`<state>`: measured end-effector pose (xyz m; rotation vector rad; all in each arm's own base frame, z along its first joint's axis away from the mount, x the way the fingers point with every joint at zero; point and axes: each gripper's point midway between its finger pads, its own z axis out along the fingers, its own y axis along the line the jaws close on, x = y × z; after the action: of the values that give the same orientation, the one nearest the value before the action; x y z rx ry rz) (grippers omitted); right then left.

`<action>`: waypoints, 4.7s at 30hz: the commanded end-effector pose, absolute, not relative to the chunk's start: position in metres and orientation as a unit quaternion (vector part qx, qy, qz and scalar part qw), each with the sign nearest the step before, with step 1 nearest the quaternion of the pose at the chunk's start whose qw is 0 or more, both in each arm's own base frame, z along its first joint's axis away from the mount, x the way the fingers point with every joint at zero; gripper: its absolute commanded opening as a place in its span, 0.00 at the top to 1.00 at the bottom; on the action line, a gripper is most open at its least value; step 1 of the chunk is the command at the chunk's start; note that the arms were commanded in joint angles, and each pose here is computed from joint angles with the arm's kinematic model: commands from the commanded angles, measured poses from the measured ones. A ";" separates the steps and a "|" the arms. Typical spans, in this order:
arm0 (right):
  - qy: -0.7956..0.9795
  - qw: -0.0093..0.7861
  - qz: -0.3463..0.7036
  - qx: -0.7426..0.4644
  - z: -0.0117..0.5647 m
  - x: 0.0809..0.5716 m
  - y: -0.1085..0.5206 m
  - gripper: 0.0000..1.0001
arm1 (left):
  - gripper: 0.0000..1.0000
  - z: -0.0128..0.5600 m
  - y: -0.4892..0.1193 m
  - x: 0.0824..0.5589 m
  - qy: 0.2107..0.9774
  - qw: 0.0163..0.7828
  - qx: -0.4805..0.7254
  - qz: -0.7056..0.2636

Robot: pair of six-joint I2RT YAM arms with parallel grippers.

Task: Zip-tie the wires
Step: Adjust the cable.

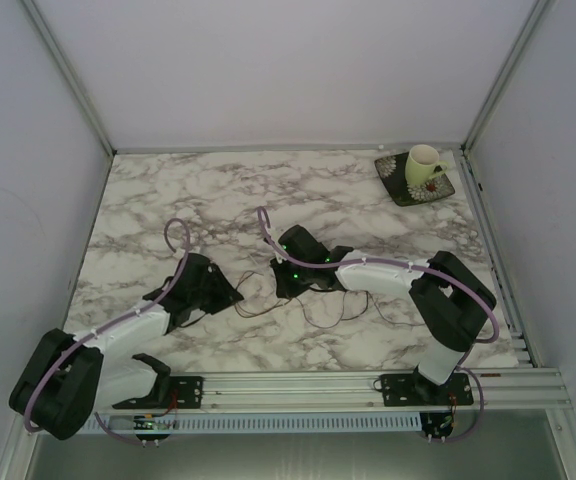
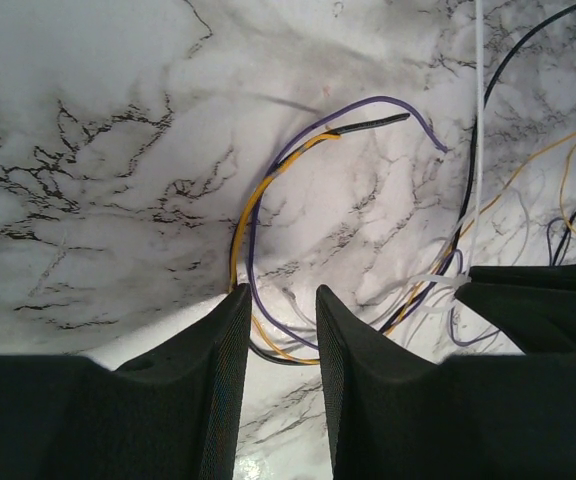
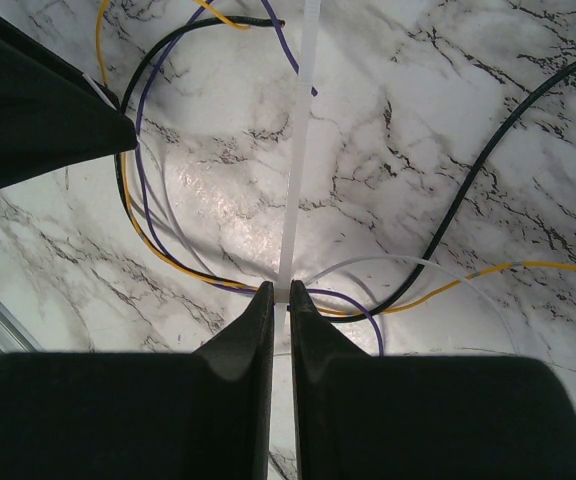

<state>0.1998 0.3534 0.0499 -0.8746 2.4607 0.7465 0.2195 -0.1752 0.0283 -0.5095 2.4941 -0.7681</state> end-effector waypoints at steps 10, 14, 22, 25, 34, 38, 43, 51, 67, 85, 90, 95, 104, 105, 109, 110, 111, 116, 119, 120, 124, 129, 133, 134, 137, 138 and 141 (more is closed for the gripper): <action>0.882 0.223 0.268 -0.318 0.058 0.206 0.359 1.00 | 0.67 0.032 -0.182 0.241 0.909 0.261 -0.177 -0.272; 0.882 0.223 0.268 -0.318 0.057 0.206 0.359 1.00 | 0.69 0.035 -0.185 0.244 0.907 0.265 -0.175 -0.277; 0.882 0.223 0.266 -0.318 0.057 0.207 0.359 1.00 | 0.81 0.033 -0.191 0.244 0.909 0.259 -0.167 -0.280; 0.882 0.223 0.266 -0.318 0.057 0.207 0.359 1.00 | 0.92 0.035 -0.191 0.244 0.910 0.260 -0.165 -0.279; 0.884 0.220 0.263 -0.319 0.054 0.206 0.357 1.00 | 1.00 0.056 -0.190 0.244 0.912 0.265 -0.149 -0.275; 0.886 0.218 0.259 -0.318 0.053 0.205 0.354 1.00 | 1.00 0.067 -0.190 0.248 0.909 0.276 -0.146 -0.277; 0.887 0.217 0.255 -0.318 0.052 0.205 0.352 1.00 | 1.00 0.077 -0.185 0.253 0.908 0.284 -0.146 -0.272; 0.889 0.216 0.251 -0.317 0.050 0.205 0.351 1.00 | 1.00 0.092 -0.174 0.255 0.900 0.299 -0.158 -0.276; 0.892 0.213 0.244 -0.315 0.047 0.206 0.350 1.00 | 1.00 0.099 -0.145 0.249 0.897 0.308 -0.178 -0.262; 0.889 0.219 0.247 -0.318 0.053 0.209 0.354 1.00 | 1.00 0.052 -0.128 0.236 0.909 0.285 -0.198 -0.232; 0.890 0.218 0.245 -0.317 0.052 0.209 0.352 1.00 | 1.00 0.047 -0.121 0.243 0.912 0.289 -0.198 -0.214; 0.890 0.218 0.243 -0.317 0.052 0.208 0.351 1.00 | 1.00 0.053 -0.116 0.254 0.911 0.300 -0.196 -0.205; 0.891 0.218 0.243 -0.316 0.052 0.208 0.351 1.00 | 1.00 0.060 -0.111 0.273 0.910 0.313 -0.187 -0.198; 0.891 0.218 0.243 -0.315 0.052 0.209 0.351 1.00 | 1.00 0.059 -0.113 0.274 0.910 0.311 -0.186 -0.201; 0.892 0.218 0.242 -0.314 0.052 0.208 0.350 1.00 | 1.00 0.054 -0.117 0.275 0.911 0.304 -0.183 -0.209; 0.892 0.218 0.242 -0.313 0.052 0.208 0.350 1.00 | 0.99 0.052 -0.117 0.275 0.912 0.303 -0.182 -0.210; 0.892 0.218 0.243 -0.313 0.052 0.209 0.351 1.00 | 0.98 0.052 -0.117 0.276 0.911 0.304 -0.182 -0.209; 0.893 0.219 0.242 -0.310 0.052 0.210 0.351 1.00 | 0.55 0.055 -0.116 0.280 0.913 0.308 -0.175 -0.202; 0.894 0.221 0.241 -0.305 0.053 0.211 0.352 1.00 | 0.48 0.063 -0.108 0.285 0.913 0.317 -0.175 -0.185; 0.895 0.221 0.241 -0.302 0.053 0.212 0.352 1.00 | 0.46 0.067 -0.106 0.287 0.913 0.323 -0.174 -0.180; 0.898 0.221 0.242 -0.295 0.053 0.212 0.352 1.00 | 0.34 0.089 -0.100 0.299 0.907 0.344 -0.171 -0.175; 0.898 0.235 0.239 -0.284 0.059 0.213 0.347 1.00 | 0.31 0.123 -0.115 0.308 0.893 0.364 -0.150 -0.218; 0.892 0.251 0.253 -0.277 0.068 0.214 0.348 1.00 | 0.35 0.137 -0.144 0.303 0.878 0.352 -0.136 -0.294; 0.890 0.255 0.258 -0.276 0.070 0.214 0.349 1.00 | 0.37 0.139 -0.152 0.301 0.875 0.347 -0.133 -0.311; 0.887 0.262 0.265 -0.272 0.073 0.213 0.349 1.00 | 0.40 0.140 -0.175 0.292 0.869 0.331 -0.129 -0.346; 0.887 0.263 0.266 -0.271 0.074 0.212 0.348 1.00 | 0.40 0.139 -0.181 0.290 0.866 0.327 -0.131 -0.354; 0.882 0.269 0.274 -0.274 0.077 0.210 0.350 1.00 | 0.40 0.131 -0.198 0.285 0.859 0.316 -0.141 -0.378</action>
<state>0.2057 0.3416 0.0586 -0.7800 2.4481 0.6889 0.2908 -0.1727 0.1276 -0.3375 2.2970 -0.8452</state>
